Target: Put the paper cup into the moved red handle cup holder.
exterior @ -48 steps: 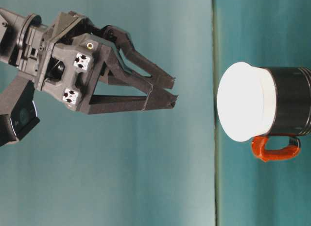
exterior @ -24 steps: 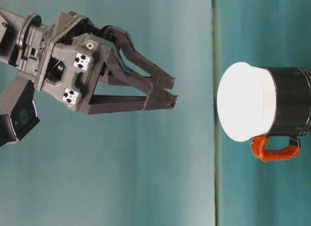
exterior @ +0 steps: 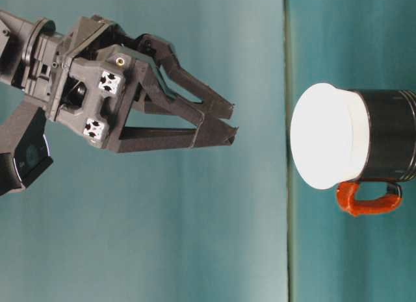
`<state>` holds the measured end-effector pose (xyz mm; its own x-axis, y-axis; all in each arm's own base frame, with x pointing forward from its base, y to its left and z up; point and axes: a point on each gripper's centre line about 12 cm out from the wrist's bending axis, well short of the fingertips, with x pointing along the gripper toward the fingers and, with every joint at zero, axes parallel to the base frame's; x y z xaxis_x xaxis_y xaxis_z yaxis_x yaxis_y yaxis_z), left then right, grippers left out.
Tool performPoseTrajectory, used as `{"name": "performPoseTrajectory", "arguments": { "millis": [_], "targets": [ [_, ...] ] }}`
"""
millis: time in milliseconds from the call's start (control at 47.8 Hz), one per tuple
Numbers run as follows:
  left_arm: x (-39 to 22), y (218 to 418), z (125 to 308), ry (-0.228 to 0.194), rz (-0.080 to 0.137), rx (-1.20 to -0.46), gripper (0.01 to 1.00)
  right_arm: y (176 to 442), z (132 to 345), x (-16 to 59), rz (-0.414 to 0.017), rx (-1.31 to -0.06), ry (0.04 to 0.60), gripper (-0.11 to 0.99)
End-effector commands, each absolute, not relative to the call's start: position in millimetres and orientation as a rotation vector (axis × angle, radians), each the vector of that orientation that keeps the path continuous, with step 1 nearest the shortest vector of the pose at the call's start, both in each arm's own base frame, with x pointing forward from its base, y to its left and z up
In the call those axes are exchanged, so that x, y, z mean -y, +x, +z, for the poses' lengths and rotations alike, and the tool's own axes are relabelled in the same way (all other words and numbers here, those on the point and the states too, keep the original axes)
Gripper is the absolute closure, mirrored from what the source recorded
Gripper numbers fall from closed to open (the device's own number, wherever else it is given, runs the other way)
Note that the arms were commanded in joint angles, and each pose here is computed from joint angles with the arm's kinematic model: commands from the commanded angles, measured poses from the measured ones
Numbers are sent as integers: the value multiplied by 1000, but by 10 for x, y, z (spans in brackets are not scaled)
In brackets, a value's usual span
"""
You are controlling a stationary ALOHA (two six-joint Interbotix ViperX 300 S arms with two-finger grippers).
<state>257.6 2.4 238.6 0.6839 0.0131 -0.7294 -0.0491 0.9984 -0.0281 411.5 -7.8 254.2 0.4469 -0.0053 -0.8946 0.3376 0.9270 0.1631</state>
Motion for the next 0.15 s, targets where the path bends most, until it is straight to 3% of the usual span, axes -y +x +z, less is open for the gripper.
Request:
{"name": "performPoseTrajectory", "arguments": {
  "millis": [0,125],
  "targets": [
    [-21,2605,2460,-46,34,-792,106,4025,2867,79,-200,-1008,337,191],
    [-25,2605,2460,-47,35,-792,106,4023,2866,79,-200,-1009,337,193]
  ]
}}
